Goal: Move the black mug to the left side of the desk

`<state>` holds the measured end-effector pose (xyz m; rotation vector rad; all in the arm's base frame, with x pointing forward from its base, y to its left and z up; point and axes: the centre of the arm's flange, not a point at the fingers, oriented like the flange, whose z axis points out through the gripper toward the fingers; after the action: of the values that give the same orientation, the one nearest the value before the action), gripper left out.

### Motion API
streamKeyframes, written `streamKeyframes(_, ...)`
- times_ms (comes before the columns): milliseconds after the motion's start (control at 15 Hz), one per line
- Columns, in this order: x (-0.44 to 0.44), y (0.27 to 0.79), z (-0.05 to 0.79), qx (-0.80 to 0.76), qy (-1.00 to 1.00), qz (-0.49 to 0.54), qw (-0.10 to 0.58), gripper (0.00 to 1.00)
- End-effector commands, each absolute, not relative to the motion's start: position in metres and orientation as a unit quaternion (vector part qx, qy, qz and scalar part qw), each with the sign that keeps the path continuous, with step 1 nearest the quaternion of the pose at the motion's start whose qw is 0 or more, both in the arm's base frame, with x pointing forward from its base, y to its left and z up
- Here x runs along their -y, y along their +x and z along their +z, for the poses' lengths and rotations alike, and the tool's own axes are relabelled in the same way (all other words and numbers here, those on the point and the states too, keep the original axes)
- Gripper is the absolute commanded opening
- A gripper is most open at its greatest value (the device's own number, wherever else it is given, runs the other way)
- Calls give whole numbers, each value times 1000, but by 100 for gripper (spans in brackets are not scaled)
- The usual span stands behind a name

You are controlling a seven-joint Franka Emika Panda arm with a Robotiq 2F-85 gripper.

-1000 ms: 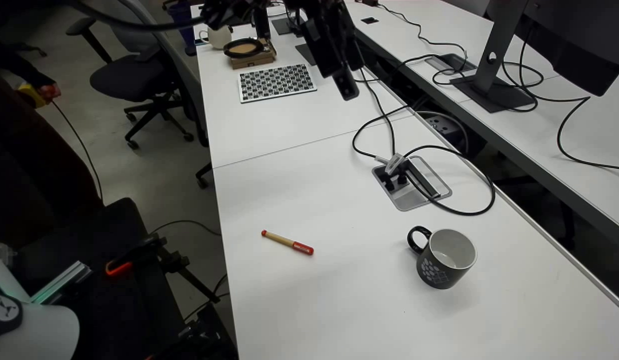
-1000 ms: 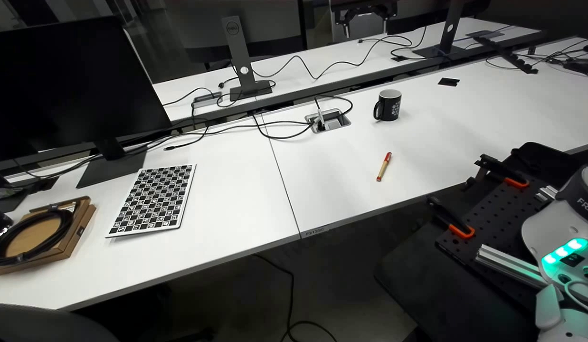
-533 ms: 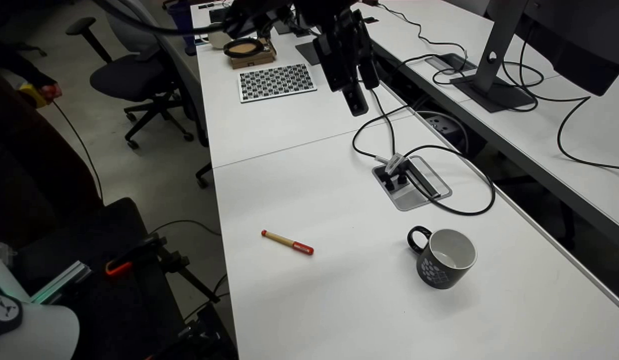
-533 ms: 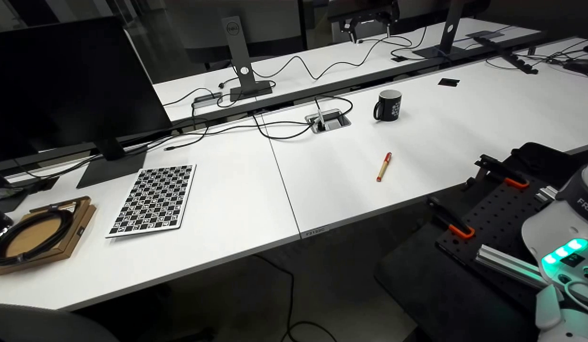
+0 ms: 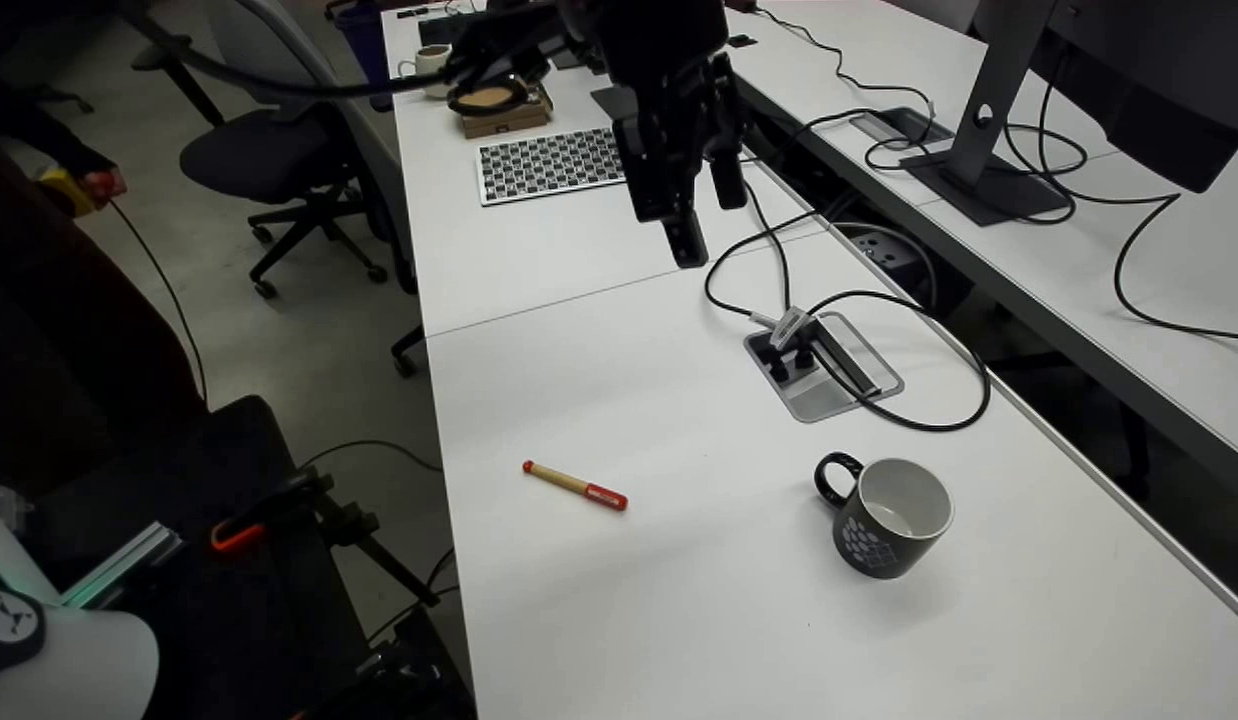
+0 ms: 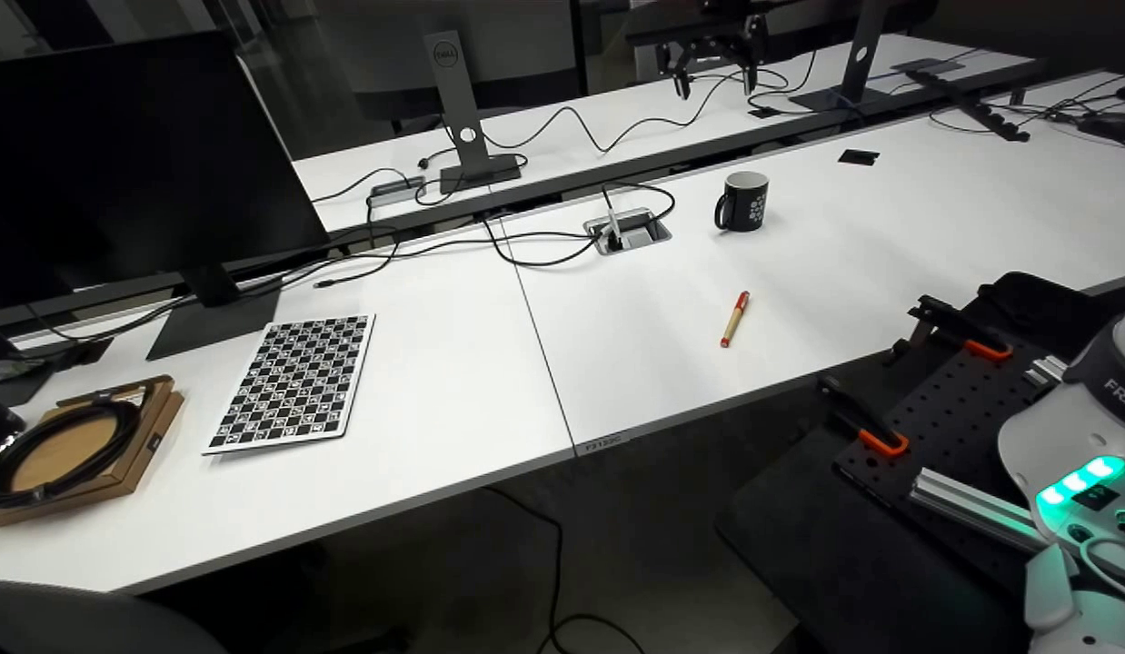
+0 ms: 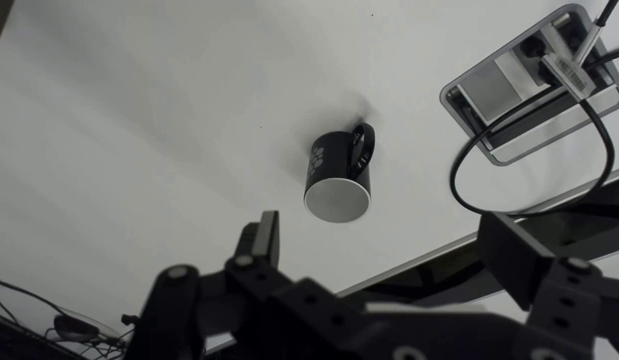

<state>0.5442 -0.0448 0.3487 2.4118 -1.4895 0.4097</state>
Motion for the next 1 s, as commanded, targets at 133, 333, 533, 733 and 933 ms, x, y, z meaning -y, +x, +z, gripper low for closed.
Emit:
streamKeyframes(133, 67, 556, 311, 558, 809, 136, 124, 100)
streamKeyframes(333, 70, 560, 293, 565, 806, 133, 120, 100)
streamKeyframes(533, 73, 566, 271, 563, 806, 132, 125, 100)
streamKeyframes(733, 76, 575, 252, 564, 806, 118, 133, 100)
streamKeyframes(933, 77, 563, 253, 556, 812, 114, 140, 100)
